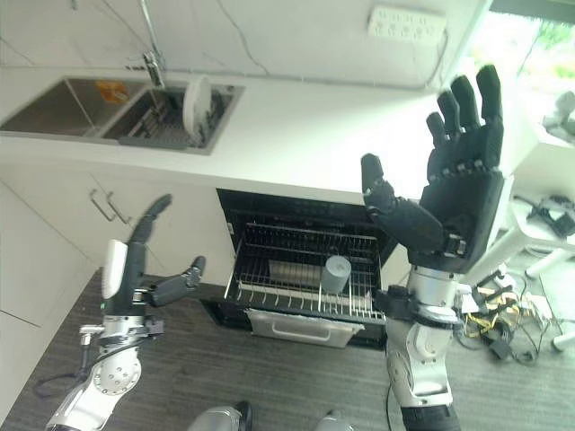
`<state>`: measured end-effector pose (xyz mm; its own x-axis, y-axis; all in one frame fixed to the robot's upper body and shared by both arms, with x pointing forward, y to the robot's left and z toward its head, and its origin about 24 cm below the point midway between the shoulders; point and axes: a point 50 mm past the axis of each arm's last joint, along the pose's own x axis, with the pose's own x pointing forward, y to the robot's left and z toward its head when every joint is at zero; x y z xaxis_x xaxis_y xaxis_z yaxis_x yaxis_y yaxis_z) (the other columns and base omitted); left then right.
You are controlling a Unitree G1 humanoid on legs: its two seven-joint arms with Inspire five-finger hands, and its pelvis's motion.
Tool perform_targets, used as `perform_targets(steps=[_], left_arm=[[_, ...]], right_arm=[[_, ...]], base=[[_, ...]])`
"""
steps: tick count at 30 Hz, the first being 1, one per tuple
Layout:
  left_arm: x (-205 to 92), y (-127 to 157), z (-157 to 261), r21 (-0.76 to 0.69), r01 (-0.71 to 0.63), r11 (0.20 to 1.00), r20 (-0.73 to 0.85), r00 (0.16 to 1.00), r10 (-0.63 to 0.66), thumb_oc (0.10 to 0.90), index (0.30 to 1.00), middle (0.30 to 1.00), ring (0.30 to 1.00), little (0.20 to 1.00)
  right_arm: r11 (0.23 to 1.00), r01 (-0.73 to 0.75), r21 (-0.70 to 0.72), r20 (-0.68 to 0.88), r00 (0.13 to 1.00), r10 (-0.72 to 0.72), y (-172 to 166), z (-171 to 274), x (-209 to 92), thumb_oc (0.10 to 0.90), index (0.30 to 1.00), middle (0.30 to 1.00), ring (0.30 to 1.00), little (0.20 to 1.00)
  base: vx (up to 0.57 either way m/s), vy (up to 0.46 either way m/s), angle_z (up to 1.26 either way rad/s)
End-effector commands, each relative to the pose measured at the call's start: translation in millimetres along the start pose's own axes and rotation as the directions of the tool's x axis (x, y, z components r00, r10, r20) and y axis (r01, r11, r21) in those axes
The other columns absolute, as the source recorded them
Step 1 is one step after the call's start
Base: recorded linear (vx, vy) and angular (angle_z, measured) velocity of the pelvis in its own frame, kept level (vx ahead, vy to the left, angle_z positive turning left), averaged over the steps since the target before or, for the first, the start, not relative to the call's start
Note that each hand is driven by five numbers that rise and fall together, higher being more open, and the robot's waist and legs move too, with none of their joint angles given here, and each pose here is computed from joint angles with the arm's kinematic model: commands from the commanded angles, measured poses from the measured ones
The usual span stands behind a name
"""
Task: Place the dishes in the dishwasher.
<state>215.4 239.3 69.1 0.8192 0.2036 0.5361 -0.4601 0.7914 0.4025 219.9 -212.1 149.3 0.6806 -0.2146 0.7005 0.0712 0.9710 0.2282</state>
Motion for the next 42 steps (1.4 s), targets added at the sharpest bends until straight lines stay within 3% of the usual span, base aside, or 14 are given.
perform_targets(steps=[1, 3, 6, 8, 9, 10, 11, 14, 17, 18, 20, 27, 37, 42], left_arm=[[23, 28, 2, -0.129, -0.288, 0.949, -0.063, 0.957, 0.282, 0.800, 0.900, 0.900, 0.900, 0.900], [13, 38, -18, -0.082, -0.393, 0.916, -0.203, 0.906, 0.370, 0.800, 0.900, 0.900, 0.900, 0.900], [-9, 36, -55, 0.000, -0.422, 0.907, -0.446, 0.811, 0.377, 0.800, 0.900, 0.900, 0.900, 0.900], [-37, 26, -78, -0.014, -0.389, 0.921, -0.632, 0.717, 0.294, 0.800, 0.900, 0.900, 0.900, 0.900], [-72, 8, -95, -0.099, -0.311, 0.945, -0.771, 0.625, 0.125, 0.800, 0.900, 0.900, 0.900, 0.900], [-89, -1, -100, -0.113, -0.256, 0.960, -0.812, 0.581, 0.059, 0.800, 0.900, 0.900, 0.900, 0.900], [-128, -17, -111, -0.194, -0.166, 0.967, -0.893, 0.439, -0.103, 0.800, 0.900, 0.900, 0.900, 0.900], [-168, -33, -116, -0.305, -0.118, 0.945, -0.930, 0.250, -0.269, 0.800, 0.900, 0.900, 0.900, 0.900], [-236, -55, -109, -0.508, -0.193, 0.840, -0.837, -0.123, -0.534, 0.800, 0.900, 0.900, 0.900, 0.900], [-244, -57, -107, -0.517, -0.198, 0.833, -0.823, -0.153, -0.548, 0.800, 0.900, 0.900, 0.900, 0.900], [-272, -53, -100, -0.608, -0.140, 0.781, -0.714, -0.335, -0.615, 0.800, 0.900, 0.900, 0.900, 0.900], [-261, -51, -105, -0.658, -0.080, 0.749, -0.671, -0.389, -0.631, 0.800, 0.900, 0.900, 0.900, 0.900], [-278, -46, -99, -0.640, -0.069, 0.765, -0.640, -0.503, -0.581, 0.800, 0.900, 0.900, 0.900, 0.900], [-272, -52, -100, -0.654, -0.015, 0.757, -0.666, -0.464, -0.584, 0.800, 0.900, 0.900, 0.900, 0.900]], right_arm=[[0.998, -0.058, -0.027, 0.146, 0.987, 0.061, -1, 19, 20, 0.800, 0.900, 0.900, 0.900, 0.900], [0.998, -0.049, -0.028, 0.138, 0.989, 0.053, -8, 17, 20, 0.800, 0.900, 0.900, 0.900, 0.900], [0.999, -0.047, 0.002, 0.121, 0.992, 0.046, -21, 15, 21, 0.800, 0.900, 0.900, 0.900, 0.900], [0.997, -0.071, 0.026, 0.105, 0.992, 0.068, -24, 15, 19, 0.800, 0.900, 0.900, 0.900, 0.900], [0.998, -0.070, -0.002, 0.107, 0.992, 0.070, -30, 19, 17, 0.800, 0.900, 0.900, 0.900, 0.900], [0.998, -0.070, 0.002, 0.105, 0.992, 0.069, -32, 20, 18, 0.800, 0.900, 0.900, 0.900, 0.900], [0.996, -0.088, 0.006, 0.102, 0.991, 0.087, -35, 22, 23, 0.800, 0.900, 0.900, 0.900, 0.900], [0.990, -0.137, -0.017, 0.086, 0.987, 0.138, -30, 22, 29, 0.800, 0.900, 0.900, 0.900, 0.900], [0.981, -0.192, -0.017, 0.041, 0.980, 0.192, -20, 22, 42, 0.800, 0.900, 0.900, 0.900, 0.900], [0.981, -0.195, -0.016, 0.039, 0.980, 0.195, -20, 22, 43, 0.800, 0.900, 0.900, 0.900, 0.900], [0.986, -0.160, -0.049, 0.048, 0.986, 0.162, -28, 32, 48, 0.800, 0.900, 0.900, 0.900, 0.900], [0.995, -0.093, -0.035, 0.056, 0.994, 0.095, -34, 36, 43, 0.800, 0.900, 0.900, 0.900, 0.900], [0.985, -0.172, -0.009, -0.042, 0.984, 0.171, -26, 25, 46, 0.800, 0.900, 0.900, 0.900, 0.900], [0.983, -0.178, 0.039, -0.174, 0.968, 0.183, -27, 7, 41, 0.800, 0.900, 0.900, 0.900, 0.900]], base=[[0.03, -0.029, 0.66], [0.02, -0.028, 0.81], [0.05, -0.070, 0.17], [0.07, -0.091, 0.10], [0.04, -0.060, 0.31], [0.07, 0.049, 0.41], [0.06, 0.140, 0.35], [0.12, 0.243, 0.05], [0.20, 0.420, 0.07], [0.30, 0.569, -0.03], [0.37, 0.710, -0.48], [0.20, 0.341, -0.40], [0.14, 0.028, -0.55], [0.23, -0.160, -0.13]])
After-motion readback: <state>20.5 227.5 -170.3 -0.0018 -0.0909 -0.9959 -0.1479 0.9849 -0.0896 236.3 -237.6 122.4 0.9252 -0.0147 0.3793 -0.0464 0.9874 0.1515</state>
